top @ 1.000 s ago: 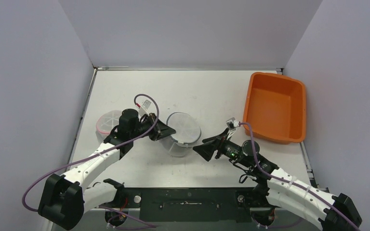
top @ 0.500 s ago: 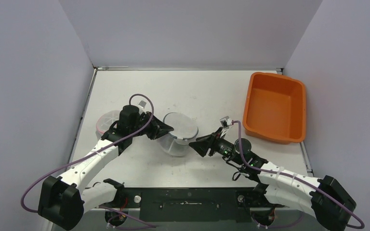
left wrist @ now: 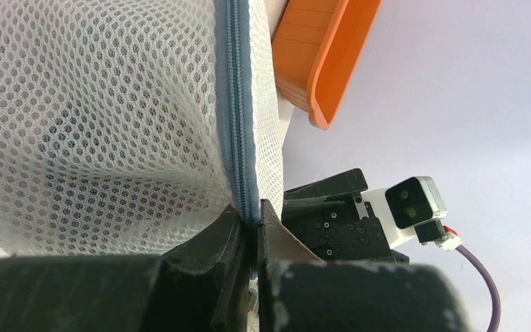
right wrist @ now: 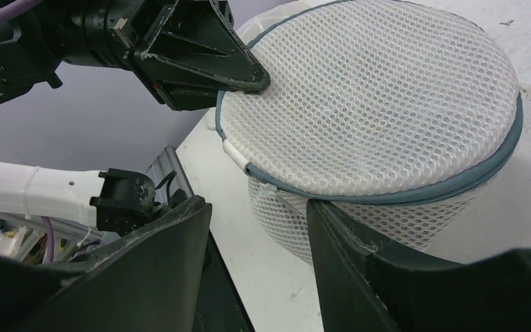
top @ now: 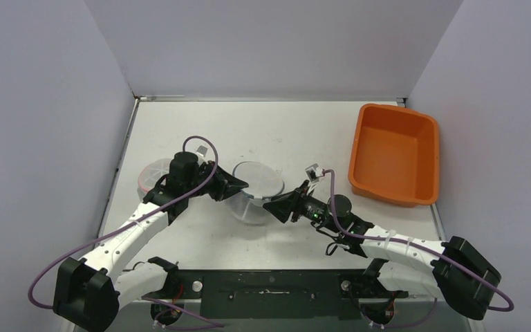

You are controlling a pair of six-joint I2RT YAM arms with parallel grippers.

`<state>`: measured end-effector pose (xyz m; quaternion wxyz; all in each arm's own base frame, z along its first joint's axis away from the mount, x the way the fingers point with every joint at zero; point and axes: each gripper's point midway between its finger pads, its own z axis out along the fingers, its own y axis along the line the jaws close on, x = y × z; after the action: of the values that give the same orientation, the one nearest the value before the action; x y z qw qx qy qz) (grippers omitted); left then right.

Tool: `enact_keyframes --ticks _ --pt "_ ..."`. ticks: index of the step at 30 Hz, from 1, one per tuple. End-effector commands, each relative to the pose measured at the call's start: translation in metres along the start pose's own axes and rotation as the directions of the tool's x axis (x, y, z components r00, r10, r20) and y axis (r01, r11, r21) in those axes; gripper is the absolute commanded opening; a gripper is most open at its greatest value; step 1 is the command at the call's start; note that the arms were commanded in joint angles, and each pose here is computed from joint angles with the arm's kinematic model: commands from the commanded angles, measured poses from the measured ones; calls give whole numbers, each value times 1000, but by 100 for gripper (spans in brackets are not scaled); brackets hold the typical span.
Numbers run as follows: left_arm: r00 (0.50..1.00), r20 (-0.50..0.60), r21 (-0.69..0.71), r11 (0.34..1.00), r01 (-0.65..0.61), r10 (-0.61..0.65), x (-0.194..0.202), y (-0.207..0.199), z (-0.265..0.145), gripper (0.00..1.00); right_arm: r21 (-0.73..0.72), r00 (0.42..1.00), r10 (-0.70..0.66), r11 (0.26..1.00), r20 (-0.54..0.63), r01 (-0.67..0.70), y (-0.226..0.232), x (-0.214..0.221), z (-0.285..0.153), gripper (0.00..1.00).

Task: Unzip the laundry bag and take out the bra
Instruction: Unzip the laundry bag at the center of the board.

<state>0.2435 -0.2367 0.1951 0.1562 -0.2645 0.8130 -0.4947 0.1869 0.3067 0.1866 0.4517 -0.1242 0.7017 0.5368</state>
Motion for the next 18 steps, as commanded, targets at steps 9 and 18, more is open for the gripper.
enact_keyframes --ticks 9,18 --pt "999 22 110 993 -32 29 -1 -27 -11 0 -71 998 -27 997 56 31 26 -19 13 47" --pt "999 22 127 991 -34 32 0 -29 -14 0 -37 996 -15 999 83 19 19 -21 17 44"
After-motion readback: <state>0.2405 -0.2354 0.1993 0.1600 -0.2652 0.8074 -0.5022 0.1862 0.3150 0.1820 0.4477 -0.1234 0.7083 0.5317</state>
